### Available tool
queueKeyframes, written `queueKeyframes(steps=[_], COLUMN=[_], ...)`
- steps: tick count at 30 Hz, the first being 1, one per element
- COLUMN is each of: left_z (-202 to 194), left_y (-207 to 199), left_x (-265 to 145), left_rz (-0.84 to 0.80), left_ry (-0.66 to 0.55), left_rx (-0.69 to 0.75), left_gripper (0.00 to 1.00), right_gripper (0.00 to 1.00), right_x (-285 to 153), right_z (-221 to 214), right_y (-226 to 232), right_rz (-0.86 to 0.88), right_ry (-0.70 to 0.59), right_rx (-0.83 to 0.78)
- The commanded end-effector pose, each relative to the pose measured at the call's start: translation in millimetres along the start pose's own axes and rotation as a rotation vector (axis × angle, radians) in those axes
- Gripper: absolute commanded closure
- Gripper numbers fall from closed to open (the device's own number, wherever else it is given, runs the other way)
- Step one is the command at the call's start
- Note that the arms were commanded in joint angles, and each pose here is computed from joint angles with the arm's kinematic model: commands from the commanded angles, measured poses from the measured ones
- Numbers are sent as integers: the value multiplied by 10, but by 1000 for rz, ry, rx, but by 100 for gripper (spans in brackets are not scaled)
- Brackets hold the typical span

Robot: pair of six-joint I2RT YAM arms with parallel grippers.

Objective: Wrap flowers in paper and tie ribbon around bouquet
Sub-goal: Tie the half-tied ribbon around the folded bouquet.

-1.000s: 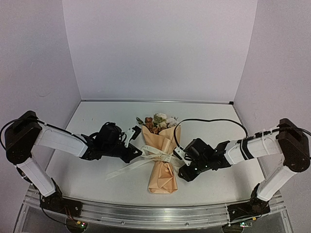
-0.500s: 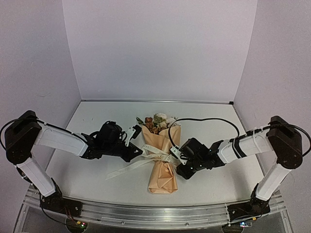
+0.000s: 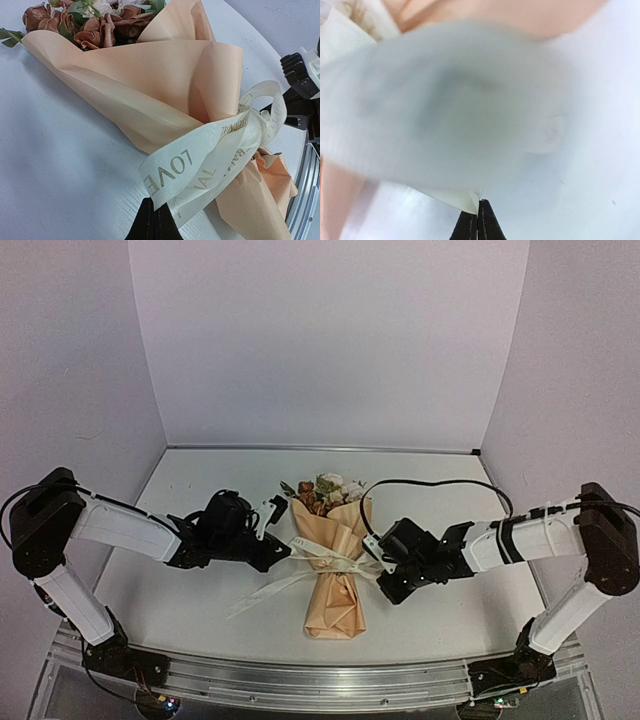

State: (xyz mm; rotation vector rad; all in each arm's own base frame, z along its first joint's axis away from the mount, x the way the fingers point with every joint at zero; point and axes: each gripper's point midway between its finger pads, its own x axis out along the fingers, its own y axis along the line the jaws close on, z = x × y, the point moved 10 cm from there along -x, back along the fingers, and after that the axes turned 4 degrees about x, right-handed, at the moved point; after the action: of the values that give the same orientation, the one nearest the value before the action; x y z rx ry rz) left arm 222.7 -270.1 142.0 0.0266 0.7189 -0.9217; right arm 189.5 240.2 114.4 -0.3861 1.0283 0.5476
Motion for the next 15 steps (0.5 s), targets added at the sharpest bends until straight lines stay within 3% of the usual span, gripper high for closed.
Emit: queueKeyframes(steps=[1, 15], left_z=[15, -92], left_y=[58, 153], left_x=[-50, -114], left_rz=[74, 155], left_ry=[-35, -55], left_rx=[-47, -99], left_gripper=[100, 100], right_gripper=[100, 100], right_x=[-240, -277], right_z=[80, 38], right_y=[-125, -258], right_rz=[-118, -192], right_ry=[18, 213], right_rx=[33, 95])
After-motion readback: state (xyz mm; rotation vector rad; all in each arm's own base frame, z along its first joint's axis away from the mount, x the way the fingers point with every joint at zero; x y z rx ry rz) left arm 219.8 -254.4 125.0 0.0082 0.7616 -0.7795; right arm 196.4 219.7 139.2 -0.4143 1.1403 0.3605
